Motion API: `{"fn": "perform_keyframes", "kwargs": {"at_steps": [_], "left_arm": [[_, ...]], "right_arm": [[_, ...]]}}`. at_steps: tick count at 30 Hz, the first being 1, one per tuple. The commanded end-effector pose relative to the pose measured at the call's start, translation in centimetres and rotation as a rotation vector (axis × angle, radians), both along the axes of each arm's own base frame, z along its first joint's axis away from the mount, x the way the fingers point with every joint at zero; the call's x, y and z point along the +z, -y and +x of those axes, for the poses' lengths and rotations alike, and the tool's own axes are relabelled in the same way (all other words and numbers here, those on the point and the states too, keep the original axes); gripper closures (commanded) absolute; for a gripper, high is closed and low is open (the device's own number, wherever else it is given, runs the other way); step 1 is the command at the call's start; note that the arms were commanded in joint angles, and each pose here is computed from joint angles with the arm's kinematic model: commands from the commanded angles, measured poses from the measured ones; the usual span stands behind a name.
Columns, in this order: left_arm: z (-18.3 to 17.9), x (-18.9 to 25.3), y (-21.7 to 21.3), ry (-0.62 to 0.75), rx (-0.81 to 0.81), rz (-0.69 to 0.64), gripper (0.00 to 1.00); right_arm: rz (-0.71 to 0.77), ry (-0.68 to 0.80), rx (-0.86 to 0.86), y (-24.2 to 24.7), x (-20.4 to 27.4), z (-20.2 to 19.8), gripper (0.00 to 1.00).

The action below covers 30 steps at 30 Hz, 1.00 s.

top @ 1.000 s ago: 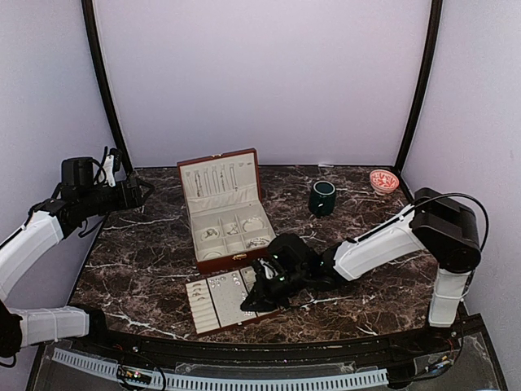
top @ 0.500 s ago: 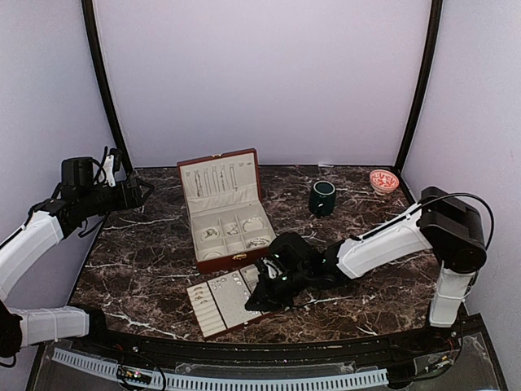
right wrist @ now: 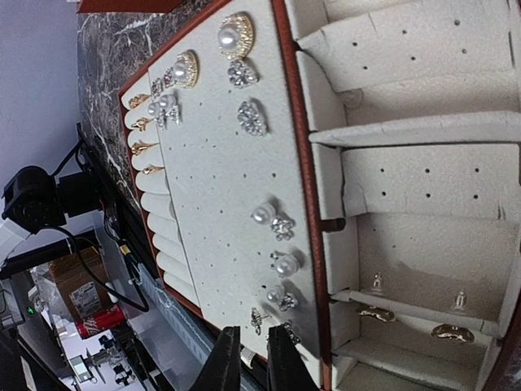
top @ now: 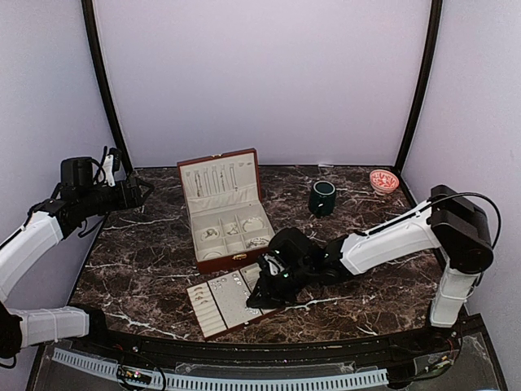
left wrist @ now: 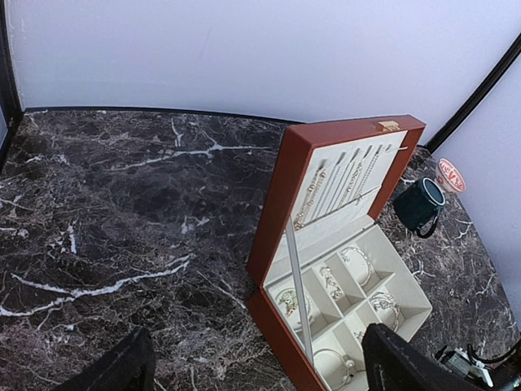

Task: Organize the mixed jewelry

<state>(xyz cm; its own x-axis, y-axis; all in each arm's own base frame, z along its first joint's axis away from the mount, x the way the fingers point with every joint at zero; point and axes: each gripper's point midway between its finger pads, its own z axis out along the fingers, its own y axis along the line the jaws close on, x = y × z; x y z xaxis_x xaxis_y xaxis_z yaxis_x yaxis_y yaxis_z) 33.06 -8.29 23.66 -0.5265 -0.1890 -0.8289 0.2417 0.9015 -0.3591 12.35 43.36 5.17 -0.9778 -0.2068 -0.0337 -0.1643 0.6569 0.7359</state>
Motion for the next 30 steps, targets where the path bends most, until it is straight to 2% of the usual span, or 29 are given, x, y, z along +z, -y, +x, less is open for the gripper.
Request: {"fn": "perform_keyframes", "kwargs": {"at_steps": [1,19,30], "left_arm": [[-0.3,0.5,0.3,0.029,-0.014,-0.004,0.09],[-0.3,0.6,0.2,0.032,-0.012,-0.001,0.09],[-0.3,0.5,0.3,0.03,-0.013,-0.001,0.09]], "right_arm": [[0.054,0.073,0.003,-0.5,2.8,0.7,0.84],[0.077,0.061,0.101,-2.8,2.0,-0.8,0.87],[0.035,0.03,0.083,-2.2,0.3,-0.9,0.89]]}}
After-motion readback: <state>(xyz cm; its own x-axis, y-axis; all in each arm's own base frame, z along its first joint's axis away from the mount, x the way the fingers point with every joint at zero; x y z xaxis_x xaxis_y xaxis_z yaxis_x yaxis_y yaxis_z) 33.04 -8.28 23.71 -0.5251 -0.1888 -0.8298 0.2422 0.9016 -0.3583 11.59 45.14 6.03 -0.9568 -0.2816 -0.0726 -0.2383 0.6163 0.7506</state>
